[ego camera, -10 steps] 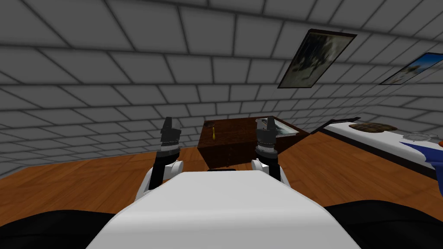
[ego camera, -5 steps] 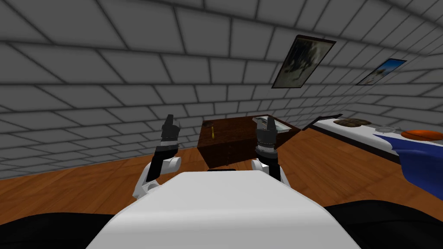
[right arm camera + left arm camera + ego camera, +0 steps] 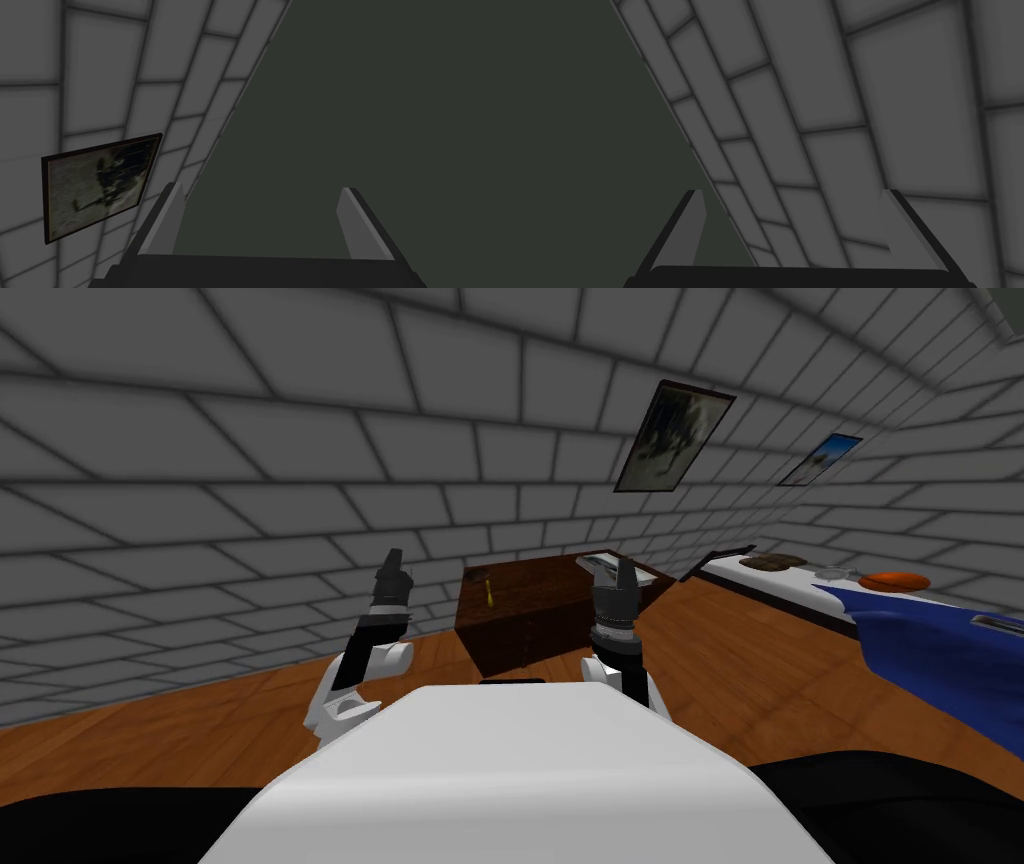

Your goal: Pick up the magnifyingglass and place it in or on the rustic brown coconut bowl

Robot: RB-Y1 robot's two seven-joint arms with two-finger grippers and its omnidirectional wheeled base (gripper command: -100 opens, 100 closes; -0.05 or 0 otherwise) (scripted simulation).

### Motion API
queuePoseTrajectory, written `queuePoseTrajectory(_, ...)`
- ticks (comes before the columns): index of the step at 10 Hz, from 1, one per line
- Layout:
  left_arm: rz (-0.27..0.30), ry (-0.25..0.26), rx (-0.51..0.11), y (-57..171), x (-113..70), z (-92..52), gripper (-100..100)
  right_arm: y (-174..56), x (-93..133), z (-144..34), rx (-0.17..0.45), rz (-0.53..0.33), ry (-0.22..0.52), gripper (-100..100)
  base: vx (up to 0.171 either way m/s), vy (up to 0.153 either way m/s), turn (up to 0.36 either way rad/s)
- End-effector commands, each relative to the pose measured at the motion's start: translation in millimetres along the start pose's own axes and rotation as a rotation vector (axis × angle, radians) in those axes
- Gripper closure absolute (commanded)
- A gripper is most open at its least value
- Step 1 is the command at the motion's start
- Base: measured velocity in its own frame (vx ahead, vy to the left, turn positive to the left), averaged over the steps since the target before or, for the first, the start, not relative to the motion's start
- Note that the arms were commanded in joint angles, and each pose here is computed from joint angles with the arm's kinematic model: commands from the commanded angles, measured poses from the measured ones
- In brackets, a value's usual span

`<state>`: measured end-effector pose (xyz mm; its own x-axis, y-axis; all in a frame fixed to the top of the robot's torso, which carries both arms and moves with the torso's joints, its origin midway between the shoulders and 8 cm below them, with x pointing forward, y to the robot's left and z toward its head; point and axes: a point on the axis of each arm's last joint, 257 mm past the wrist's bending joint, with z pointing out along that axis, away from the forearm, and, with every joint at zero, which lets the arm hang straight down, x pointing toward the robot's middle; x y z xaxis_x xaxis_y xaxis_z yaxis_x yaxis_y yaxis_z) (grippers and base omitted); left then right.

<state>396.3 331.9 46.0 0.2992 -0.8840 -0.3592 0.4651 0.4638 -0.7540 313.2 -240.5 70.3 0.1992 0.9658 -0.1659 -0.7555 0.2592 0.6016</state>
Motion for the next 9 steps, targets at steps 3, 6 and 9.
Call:
queuePoseTrajectory(3,0.028,0.012,-0.063,19.0,-2.9,11.4,-100,0.0,0.0,0.0,0.000,0.000,0.000,0,-0.032,0.022,-0.100)
queuePoseTrajectory(6,0.060,0.027,-0.121,38.1,-9.3,25.6,-100,0.0,0.0,0.0,0.000,0.000,0.000,0,-0.034,0.020,-0.123)
queuePoseTrajectory(9,0.075,0.046,-0.183,56.1,-10.0,30.9,-100,0.0,0.0,0.0,0.000,0.000,0.000,0,-0.033,0.021,-0.120)
